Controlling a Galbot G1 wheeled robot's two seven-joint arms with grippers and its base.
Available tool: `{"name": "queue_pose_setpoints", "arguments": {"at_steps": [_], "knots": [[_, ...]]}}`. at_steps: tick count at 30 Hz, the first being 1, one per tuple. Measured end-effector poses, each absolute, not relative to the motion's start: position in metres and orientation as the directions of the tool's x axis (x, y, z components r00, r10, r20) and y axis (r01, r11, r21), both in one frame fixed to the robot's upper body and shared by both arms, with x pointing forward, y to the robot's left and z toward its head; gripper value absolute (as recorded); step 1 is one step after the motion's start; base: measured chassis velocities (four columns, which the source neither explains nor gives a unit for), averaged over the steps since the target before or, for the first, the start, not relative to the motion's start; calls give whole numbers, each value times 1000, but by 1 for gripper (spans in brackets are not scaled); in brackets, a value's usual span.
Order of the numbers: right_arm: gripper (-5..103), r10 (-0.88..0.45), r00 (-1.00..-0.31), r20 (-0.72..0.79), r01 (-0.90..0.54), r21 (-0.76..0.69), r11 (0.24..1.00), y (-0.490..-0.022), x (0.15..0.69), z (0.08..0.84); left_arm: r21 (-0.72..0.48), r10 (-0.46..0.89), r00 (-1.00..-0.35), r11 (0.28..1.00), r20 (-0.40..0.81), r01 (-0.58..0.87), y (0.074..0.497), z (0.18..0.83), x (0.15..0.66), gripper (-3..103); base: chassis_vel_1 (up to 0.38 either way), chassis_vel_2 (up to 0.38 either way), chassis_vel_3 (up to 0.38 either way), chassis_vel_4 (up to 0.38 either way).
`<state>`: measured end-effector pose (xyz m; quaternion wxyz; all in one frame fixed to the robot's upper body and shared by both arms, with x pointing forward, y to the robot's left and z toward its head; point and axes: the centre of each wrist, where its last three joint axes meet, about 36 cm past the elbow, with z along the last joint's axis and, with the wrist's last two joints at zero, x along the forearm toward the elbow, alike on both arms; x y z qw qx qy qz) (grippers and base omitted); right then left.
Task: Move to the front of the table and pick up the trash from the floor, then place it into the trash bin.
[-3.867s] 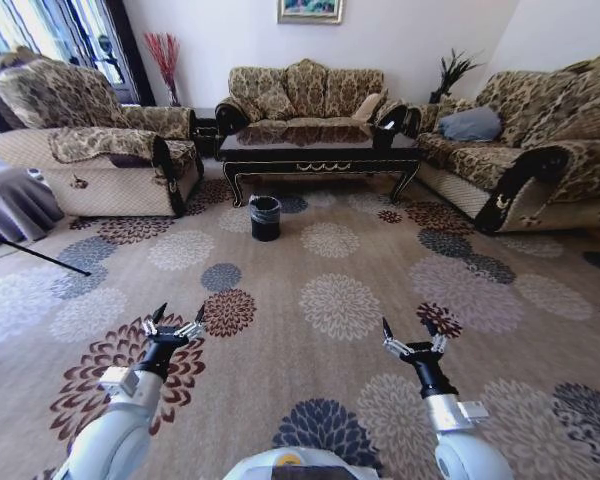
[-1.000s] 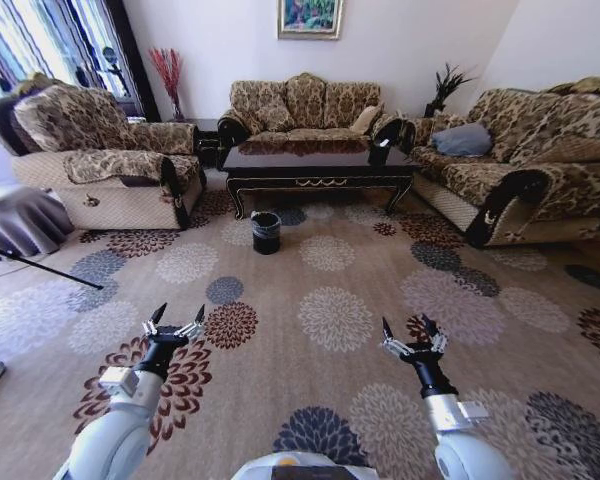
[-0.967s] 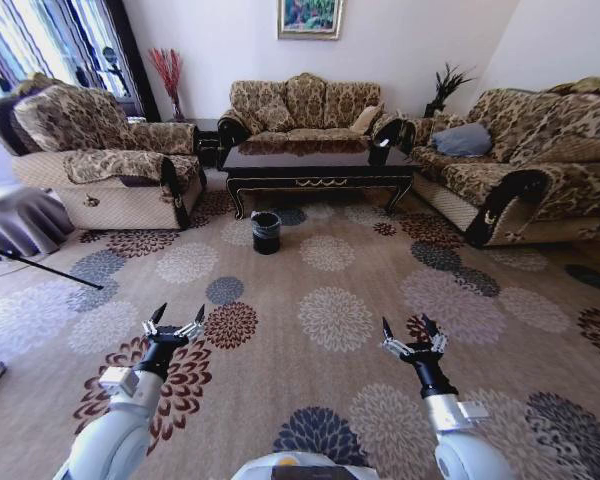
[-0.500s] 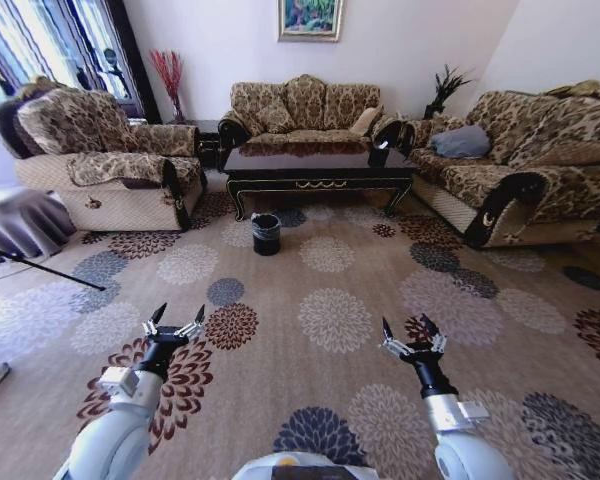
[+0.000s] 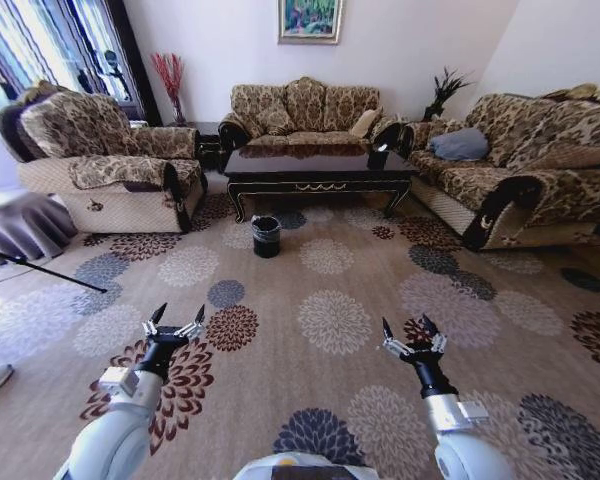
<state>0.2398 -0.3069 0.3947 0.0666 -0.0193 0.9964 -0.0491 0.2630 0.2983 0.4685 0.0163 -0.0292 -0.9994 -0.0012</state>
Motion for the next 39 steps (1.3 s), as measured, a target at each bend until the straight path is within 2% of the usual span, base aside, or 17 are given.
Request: {"name": "queue_pose_setpoints", "arguments": {"at_steps": [39], "knots": [[100,-45,-990,-131,-32,-100,994,-307,240,395,1,58,-998,998,33,58,298,469,263,100,4,-5,-4,4]]}}
